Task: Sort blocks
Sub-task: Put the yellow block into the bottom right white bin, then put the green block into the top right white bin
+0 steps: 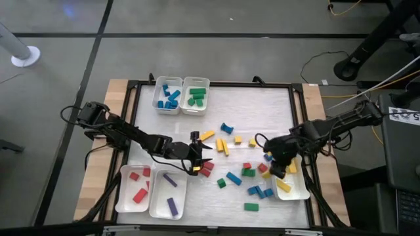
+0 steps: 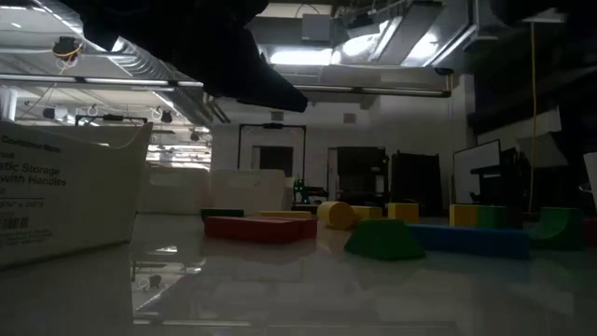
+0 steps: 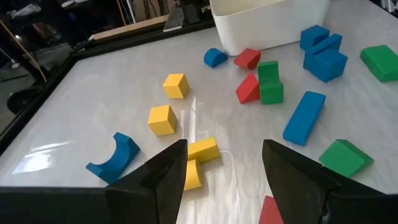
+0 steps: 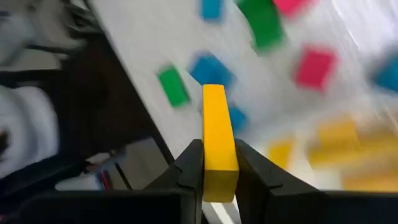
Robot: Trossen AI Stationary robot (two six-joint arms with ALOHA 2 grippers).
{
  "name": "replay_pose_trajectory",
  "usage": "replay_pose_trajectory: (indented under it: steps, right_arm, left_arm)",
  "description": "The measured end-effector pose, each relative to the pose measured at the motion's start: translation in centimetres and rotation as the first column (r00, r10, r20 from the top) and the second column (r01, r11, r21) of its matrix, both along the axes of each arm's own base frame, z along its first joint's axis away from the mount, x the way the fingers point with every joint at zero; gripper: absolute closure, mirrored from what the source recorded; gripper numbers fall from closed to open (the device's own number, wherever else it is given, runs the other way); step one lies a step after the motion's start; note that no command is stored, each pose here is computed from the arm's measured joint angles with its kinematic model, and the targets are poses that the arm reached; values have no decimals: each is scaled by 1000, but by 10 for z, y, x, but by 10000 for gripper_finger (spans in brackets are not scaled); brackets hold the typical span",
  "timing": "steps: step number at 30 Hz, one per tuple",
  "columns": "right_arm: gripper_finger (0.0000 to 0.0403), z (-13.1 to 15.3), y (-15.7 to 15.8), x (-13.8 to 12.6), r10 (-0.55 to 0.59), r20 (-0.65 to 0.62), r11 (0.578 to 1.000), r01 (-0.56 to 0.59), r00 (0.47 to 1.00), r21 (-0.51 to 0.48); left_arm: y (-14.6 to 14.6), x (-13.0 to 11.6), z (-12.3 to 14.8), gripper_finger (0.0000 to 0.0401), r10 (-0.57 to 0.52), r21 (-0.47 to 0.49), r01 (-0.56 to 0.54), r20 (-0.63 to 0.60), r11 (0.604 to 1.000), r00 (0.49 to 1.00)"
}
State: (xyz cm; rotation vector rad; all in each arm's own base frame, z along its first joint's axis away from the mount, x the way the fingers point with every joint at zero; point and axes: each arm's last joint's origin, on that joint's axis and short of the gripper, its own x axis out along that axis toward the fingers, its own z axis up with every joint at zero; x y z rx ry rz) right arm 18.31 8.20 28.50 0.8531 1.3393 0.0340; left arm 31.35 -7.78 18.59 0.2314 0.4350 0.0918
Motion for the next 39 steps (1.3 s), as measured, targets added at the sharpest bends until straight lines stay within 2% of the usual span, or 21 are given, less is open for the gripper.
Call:
replay_pose_trajectory:
  steps: [3, 7, 11, 15, 19, 30, 34, 39]
  right_arm:
    - [343, 1, 4, -13, -27, -147, 999, 24, 989, -23]
    - [328, 0, 8, -33, -71, -330, 995, 45, 941, -87]
    - [327, -3, 10, -43, -135, -413, 983, 68, 901, -173]
    - [326, -3, 14, -44, -195, -379, 967, 113, 905, -228]
    - [313, -3, 14, -43, -199, -361, 967, 121, 911, -226]
    - [241, -3, 14, -42, -202, -359, 966, 125, 911, -225]
    - [237, -2, 18, -36, -188, -314, 975, 137, 931, -177]
    - [248, 3, 26, -22, -151, -165, 988, 141, 975, -69]
  left_arm:
    - [0, 0, 0, 205, 8, -16, -8, 2, 1000, 1000]
    - [0, 0, 0, 205, 8, -17, -8, 2, 1000, 1000]
    - [0, 0, 0, 205, 8, -17, -8, 2, 1000, 1000]
    - [0, 0, 0, 205, 8, -17, -8, 2, 1000, 1000]
    - [0, 0, 0, 205, 8, -17, -8, 2, 1000, 1000]
    - [0, 0, 0, 205, 12, -26, -12, 3, 1000, 1000]
    - [0, 0, 0, 205, 13, -29, -13, 3, 1000, 1000]
    - [0, 0, 0, 205, 13, -29, -13, 4, 999, 1000]
